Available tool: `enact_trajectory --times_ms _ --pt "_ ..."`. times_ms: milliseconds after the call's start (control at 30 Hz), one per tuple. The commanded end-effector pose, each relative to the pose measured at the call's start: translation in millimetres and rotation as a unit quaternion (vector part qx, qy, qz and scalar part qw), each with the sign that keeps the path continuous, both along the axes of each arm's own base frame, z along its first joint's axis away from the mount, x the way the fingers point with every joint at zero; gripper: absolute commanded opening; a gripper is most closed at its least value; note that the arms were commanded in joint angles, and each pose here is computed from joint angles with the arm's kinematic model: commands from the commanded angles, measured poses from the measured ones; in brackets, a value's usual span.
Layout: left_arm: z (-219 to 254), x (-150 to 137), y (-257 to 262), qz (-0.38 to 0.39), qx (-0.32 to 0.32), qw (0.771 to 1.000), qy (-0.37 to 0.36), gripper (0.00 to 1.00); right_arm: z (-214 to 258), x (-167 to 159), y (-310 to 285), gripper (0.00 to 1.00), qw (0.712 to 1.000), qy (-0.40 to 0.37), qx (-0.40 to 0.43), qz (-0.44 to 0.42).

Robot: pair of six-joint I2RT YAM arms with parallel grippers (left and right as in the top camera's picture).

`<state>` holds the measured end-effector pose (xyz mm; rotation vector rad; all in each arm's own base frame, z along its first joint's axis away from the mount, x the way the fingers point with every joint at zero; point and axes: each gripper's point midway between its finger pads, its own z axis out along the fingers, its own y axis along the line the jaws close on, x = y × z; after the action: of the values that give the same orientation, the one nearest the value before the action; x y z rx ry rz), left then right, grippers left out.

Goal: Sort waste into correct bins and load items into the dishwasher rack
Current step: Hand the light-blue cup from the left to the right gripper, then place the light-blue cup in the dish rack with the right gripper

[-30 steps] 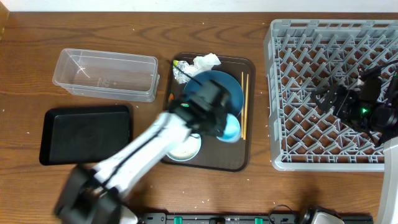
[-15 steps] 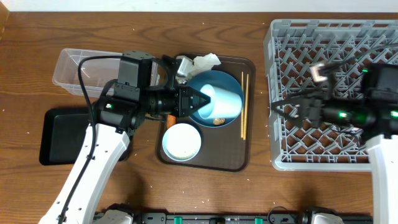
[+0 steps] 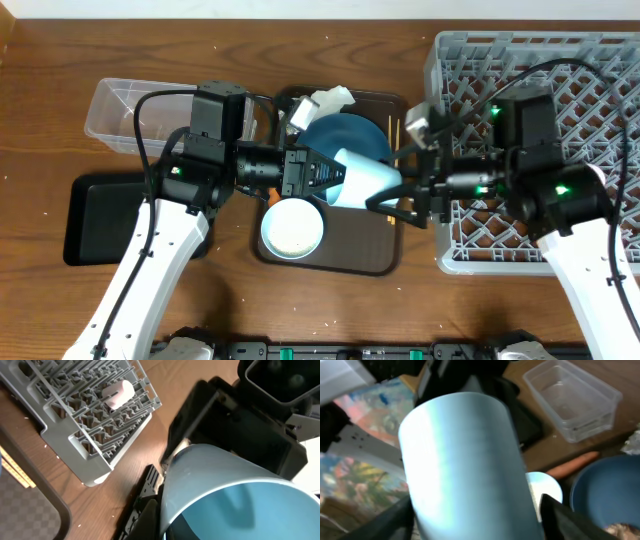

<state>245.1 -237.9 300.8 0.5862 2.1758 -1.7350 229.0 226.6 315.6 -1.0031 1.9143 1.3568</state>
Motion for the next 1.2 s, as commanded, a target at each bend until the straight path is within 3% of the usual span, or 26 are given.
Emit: enact_trajectory --times_ms 0,133,200,233,400,433,600,833,1033,1167 --pt "10 -3 -1 -0.017 -0.018 0.999 -0.019 0.06 2 -4 5 0.67 1.000 -0.009 -0.009 0.003" --pt "13 -1 -2 -0.017 -0.021 0.999 -0.028 0.07 -4 4 1 0.60 0.999 -0.009 -0.029 -0.021" --pt "13 0 -1 -0.015 -0.022 0.999 -0.027 0.55 -11 14 -6 0.59 0.997 0.002 -0.053 -0.061" --pt "14 0 -1 -0.014 -0.022 0.999 -0.023 0.66 -15 21 -12 0.59 0.994 0.007 -0.068 -0.085" --pt "16 3 -2 -0.010 -0.024 0.999 -0.023 0.84 -33 54 -67 0.56 0.957 0.058 -0.132 -0.252" --pt "16 3 -2 -0.009 -0.023 0.999 -0.025 0.98 -35 59 -81 0.56 0.947 0.067 -0.138 -0.281" --pt "14 5 -2 -0.004 -0.019 0.999 -0.026 0.99 -49 81 -173 0.56 0.868 0.123 -0.165 -0.452" --pt "14 5 -2 -0.004 -0.019 0.999 -0.026 0.99 -64 80 -310 0.57 0.708 0.215 -0.124 -0.662" --pt "14 6 -2 -0.003 -0.018 0.999 -0.026 0.99 -81 57 -402 0.57 0.569 0.288 -0.045 -0.769" --pt "14 6 -2 -0.003 -0.018 0.999 -0.026 0.99 -104 43 -438 0.58 0.495 0.345 -0.004 -0.797"
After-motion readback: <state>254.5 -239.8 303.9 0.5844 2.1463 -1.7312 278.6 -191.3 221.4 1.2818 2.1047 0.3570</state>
